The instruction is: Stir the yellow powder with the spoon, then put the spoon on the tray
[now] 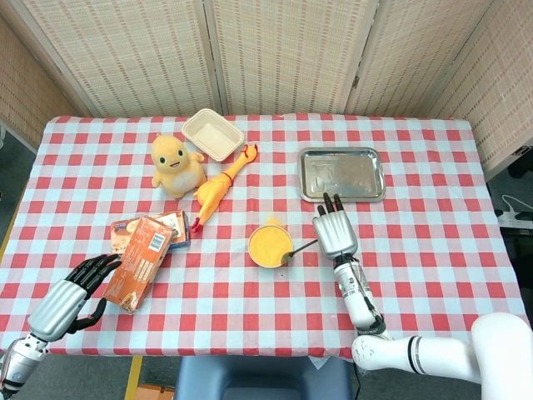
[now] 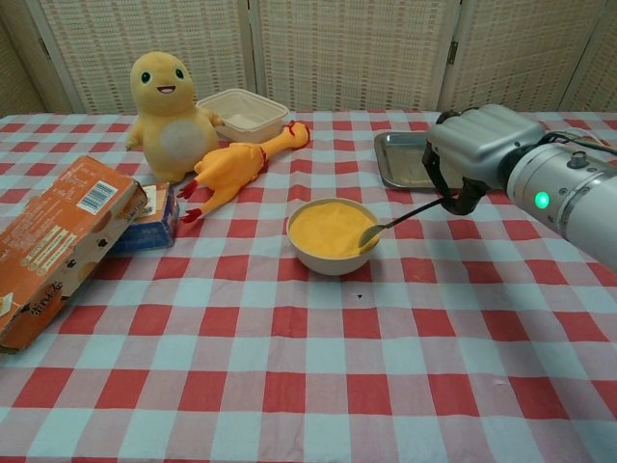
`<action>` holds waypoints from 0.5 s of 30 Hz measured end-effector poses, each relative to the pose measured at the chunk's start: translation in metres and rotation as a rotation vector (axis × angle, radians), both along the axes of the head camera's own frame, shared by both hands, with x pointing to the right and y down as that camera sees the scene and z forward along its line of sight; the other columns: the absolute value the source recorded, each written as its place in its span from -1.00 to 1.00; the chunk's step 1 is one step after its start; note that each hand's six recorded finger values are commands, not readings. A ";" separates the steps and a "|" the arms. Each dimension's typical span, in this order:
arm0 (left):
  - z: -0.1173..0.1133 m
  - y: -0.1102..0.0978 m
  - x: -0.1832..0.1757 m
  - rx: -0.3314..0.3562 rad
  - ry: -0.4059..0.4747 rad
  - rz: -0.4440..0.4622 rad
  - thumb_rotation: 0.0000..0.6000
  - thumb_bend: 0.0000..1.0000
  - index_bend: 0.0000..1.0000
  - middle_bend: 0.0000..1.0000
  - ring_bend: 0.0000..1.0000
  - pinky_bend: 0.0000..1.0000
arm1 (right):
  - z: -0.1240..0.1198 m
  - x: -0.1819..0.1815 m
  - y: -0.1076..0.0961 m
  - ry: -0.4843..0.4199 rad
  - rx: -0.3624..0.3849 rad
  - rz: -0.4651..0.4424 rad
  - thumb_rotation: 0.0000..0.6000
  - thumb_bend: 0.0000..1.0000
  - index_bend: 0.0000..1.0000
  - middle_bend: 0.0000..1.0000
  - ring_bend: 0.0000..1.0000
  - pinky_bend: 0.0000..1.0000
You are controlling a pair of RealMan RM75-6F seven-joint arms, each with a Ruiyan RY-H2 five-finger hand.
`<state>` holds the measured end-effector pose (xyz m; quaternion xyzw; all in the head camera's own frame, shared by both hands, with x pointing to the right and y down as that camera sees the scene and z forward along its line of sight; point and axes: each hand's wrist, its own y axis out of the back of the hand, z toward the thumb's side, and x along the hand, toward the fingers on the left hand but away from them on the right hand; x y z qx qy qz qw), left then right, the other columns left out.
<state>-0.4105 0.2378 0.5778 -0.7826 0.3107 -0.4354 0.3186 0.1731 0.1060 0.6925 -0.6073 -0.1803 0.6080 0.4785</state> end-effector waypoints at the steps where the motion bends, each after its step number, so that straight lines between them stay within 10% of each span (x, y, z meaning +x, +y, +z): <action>1: 0.000 0.000 0.000 0.000 -0.001 -0.002 1.00 0.24 -1.00 -1.00 -1.00 -0.81 | 0.001 0.001 0.000 0.009 -0.004 0.000 1.00 0.23 1.00 -0.40 -0.92 -0.78; 15: 0.002 -0.002 -0.003 -0.008 -0.004 -0.010 1.00 0.24 -1.00 -1.00 -1.00 -0.81 | 0.024 -0.022 -0.006 0.047 0.013 -0.018 1.00 0.23 1.00 -0.40 -0.91 -0.78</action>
